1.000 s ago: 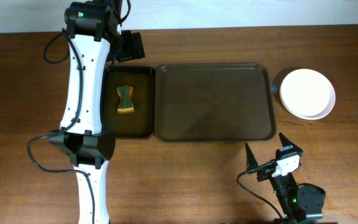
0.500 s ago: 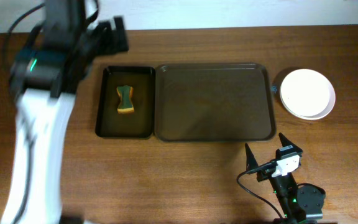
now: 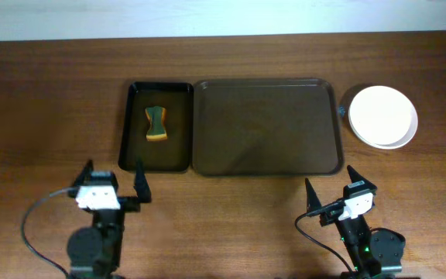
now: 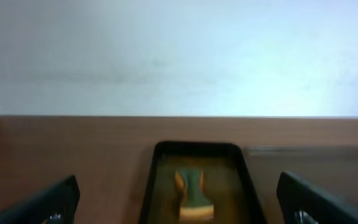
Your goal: Clean dirty plates on tray and stack at the side
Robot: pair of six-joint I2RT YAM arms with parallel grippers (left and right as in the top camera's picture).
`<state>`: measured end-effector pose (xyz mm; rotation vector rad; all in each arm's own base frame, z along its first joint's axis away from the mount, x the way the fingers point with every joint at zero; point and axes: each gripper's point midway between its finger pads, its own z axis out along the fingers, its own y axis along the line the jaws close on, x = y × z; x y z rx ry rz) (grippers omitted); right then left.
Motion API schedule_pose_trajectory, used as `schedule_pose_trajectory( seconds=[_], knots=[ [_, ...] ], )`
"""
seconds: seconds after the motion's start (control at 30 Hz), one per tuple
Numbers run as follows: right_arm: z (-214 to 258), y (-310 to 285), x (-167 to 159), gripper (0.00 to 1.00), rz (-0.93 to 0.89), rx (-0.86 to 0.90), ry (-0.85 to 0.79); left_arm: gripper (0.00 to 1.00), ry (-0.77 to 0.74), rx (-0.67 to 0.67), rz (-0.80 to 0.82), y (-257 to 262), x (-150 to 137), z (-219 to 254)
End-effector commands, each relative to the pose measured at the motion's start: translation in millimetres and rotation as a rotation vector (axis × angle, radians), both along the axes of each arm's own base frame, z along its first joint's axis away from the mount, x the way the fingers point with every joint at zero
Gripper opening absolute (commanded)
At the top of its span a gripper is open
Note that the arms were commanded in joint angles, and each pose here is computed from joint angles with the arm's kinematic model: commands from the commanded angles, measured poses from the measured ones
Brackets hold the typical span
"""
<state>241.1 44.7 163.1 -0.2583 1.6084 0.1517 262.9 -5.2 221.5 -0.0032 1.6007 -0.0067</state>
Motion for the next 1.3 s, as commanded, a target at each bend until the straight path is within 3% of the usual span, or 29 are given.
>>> schedule_pose_trajectory(
  seconds=[0.0,0.13,0.3,1.27],
  knots=[
    [-3.2,-0.1,-0.1,0.99,0.002,0.012,0.009,1.00,-0.019,0.159,-0.073,-11.2,-7.1,-23.1],
    [-3.2,-0.1,0.0,0.98,0.001,0.012,0.009,1.00,-0.052,0.199,-0.052,-5.7,-13.3,-34.8],
    [-3.2,-0.1,0.0,0.98,0.001,0.012,0.009,1.00,0.049,0.202,-0.033,1.0,-17.4,-64.9],
    [-3.2,-0.1,0.0,0.98,0.001,0.012,0.009,1.00,0.047,0.201,-0.034,0.8,-17.3,-64.6]
  ],
)
